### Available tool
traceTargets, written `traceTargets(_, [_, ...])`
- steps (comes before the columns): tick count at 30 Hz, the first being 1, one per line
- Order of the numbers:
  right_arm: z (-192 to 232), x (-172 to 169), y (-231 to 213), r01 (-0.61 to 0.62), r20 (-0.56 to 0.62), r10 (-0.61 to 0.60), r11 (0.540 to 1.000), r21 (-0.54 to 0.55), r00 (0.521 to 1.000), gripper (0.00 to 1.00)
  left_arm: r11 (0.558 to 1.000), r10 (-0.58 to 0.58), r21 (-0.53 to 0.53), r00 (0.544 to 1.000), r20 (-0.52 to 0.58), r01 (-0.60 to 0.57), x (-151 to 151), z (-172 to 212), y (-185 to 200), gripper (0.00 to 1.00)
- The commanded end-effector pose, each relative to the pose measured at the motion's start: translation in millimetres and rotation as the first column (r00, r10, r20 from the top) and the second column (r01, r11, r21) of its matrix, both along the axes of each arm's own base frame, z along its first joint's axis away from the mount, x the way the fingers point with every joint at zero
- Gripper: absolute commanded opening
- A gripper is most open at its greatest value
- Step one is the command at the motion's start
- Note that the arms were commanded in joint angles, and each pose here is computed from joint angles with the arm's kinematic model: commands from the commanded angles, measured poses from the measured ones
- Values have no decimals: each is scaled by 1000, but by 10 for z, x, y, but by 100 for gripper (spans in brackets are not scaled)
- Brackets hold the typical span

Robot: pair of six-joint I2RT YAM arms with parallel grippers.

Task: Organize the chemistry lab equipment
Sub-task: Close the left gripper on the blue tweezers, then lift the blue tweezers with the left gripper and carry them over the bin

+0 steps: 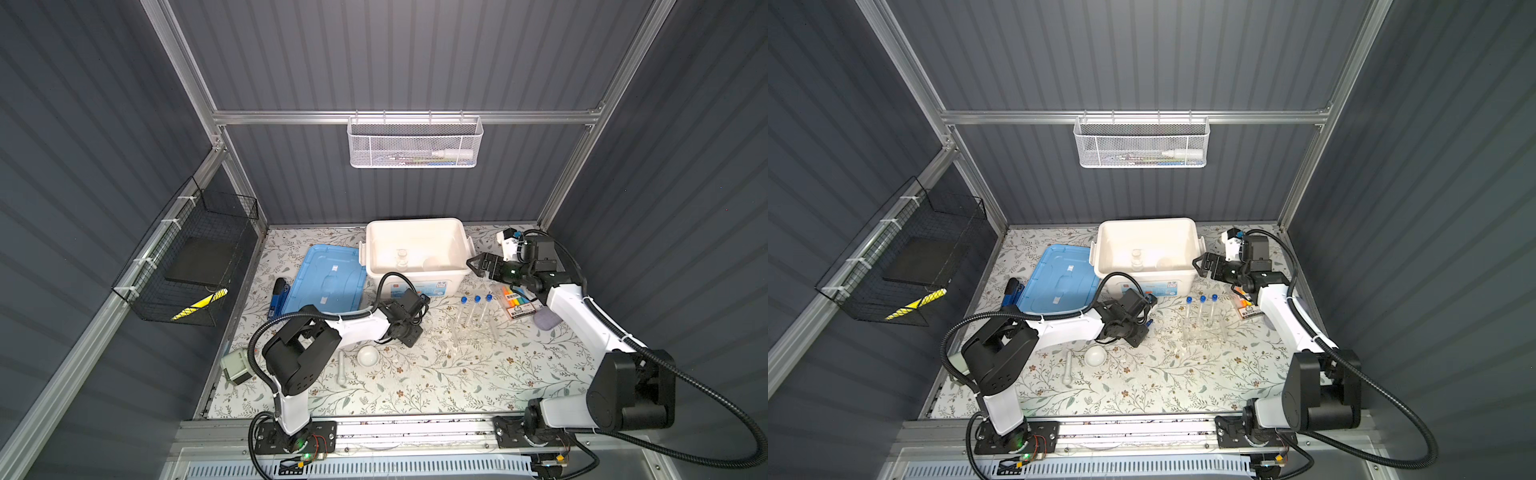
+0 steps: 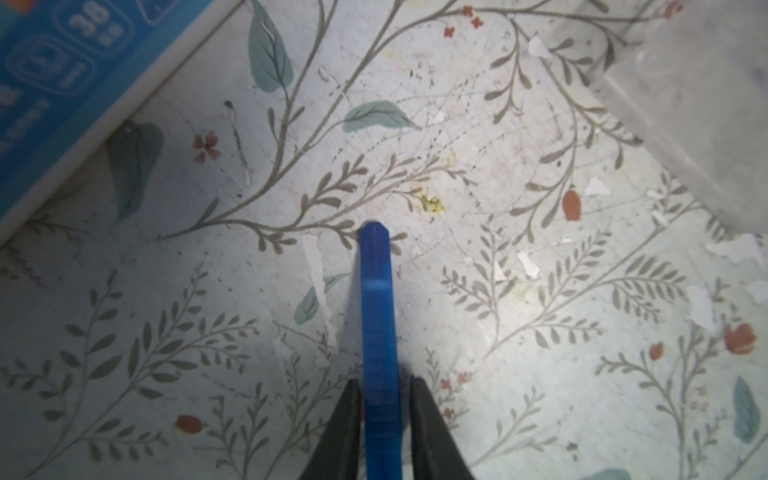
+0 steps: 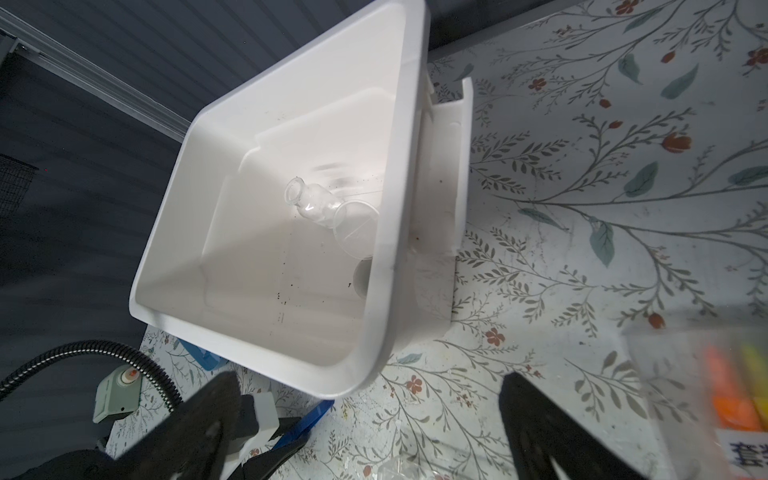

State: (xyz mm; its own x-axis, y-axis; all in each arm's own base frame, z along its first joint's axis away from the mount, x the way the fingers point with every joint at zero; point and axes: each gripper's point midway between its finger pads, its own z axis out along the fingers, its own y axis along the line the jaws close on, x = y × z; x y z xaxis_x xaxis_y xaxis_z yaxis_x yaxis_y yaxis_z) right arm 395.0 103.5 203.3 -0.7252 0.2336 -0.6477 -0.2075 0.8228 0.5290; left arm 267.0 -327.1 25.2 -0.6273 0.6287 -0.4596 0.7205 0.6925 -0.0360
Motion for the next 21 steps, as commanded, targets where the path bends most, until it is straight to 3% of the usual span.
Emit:
traceTargets(1, [-10, -11, -37, 11, -4, -11, 1000, 4, 1000, 99, 1000, -5, 3, 1000, -23, 5, -42, -32, 10, 19])
traceTargets(12, [-25, -12, -52, 20, -2, -20, 1000, 8, 1000, 99, 999, -4, -46, 1000, 1, 4, -29, 154, -40, 11])
traceTargets(21, [11, -15, -31, 12, 15, -13, 1000, 27, 1000, 99, 992, 4, -125, 998, 68, 5, 33, 616, -106, 10])
